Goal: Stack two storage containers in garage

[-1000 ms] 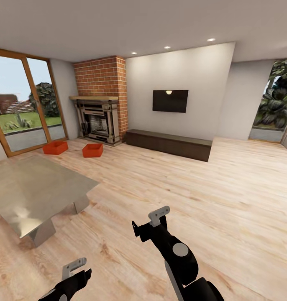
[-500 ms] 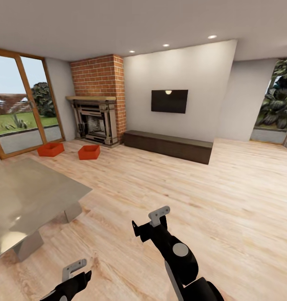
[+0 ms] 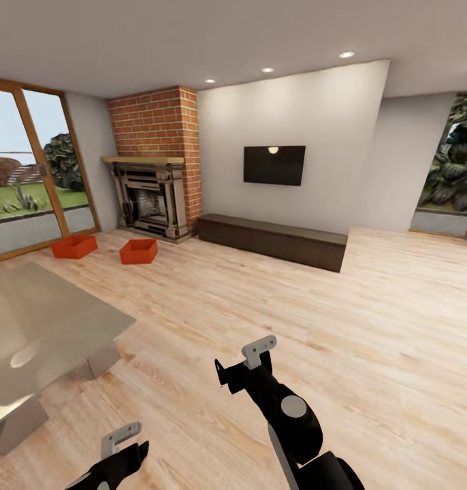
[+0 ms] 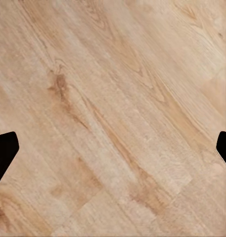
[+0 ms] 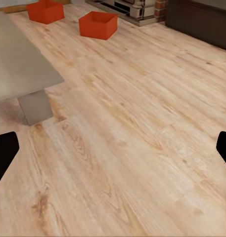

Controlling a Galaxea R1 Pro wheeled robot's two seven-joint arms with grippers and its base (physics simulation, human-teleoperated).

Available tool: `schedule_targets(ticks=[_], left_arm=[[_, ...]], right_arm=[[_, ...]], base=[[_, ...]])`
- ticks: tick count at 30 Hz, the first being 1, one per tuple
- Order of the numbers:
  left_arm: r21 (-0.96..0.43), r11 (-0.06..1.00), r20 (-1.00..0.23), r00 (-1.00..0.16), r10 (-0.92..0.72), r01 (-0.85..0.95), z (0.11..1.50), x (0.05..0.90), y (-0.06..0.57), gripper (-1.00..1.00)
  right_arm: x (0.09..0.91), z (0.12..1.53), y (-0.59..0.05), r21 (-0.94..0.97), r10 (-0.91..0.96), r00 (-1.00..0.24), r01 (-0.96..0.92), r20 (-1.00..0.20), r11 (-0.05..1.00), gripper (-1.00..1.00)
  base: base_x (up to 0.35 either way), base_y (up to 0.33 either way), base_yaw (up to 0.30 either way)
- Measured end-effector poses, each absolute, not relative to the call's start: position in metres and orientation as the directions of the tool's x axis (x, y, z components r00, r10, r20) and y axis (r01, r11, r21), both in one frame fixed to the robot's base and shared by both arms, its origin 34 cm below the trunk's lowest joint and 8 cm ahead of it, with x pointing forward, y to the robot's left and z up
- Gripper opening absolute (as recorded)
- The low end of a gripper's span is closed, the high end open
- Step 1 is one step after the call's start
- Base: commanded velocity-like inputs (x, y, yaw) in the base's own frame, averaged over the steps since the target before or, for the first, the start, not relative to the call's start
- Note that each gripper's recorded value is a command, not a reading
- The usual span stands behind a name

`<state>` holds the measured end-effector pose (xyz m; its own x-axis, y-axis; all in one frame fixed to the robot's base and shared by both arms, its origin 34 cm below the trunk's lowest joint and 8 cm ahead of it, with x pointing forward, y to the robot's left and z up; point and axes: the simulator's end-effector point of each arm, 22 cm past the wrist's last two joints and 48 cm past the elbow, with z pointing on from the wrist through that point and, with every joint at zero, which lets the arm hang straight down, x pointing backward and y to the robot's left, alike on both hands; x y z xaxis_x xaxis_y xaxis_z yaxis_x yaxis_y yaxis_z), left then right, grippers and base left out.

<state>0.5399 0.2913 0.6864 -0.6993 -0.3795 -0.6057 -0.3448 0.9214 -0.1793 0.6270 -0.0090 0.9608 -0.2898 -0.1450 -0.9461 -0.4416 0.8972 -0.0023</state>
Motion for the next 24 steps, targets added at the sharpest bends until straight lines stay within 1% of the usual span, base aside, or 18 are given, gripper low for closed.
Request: schedule_targets(ticks=[24], left_arm=[[-0.178, 0.921, -0.603, -0.702, -0.38, -0.345, 0.685, 0.5389, 0.2911, 1.0]], right_arm=[[0.627, 0.961, -0.0091, -0.002, -0.145, -0.29, -0.442, -0.946, 0.897, 1.0]], base=[[0.337, -0.13, 0.0]])
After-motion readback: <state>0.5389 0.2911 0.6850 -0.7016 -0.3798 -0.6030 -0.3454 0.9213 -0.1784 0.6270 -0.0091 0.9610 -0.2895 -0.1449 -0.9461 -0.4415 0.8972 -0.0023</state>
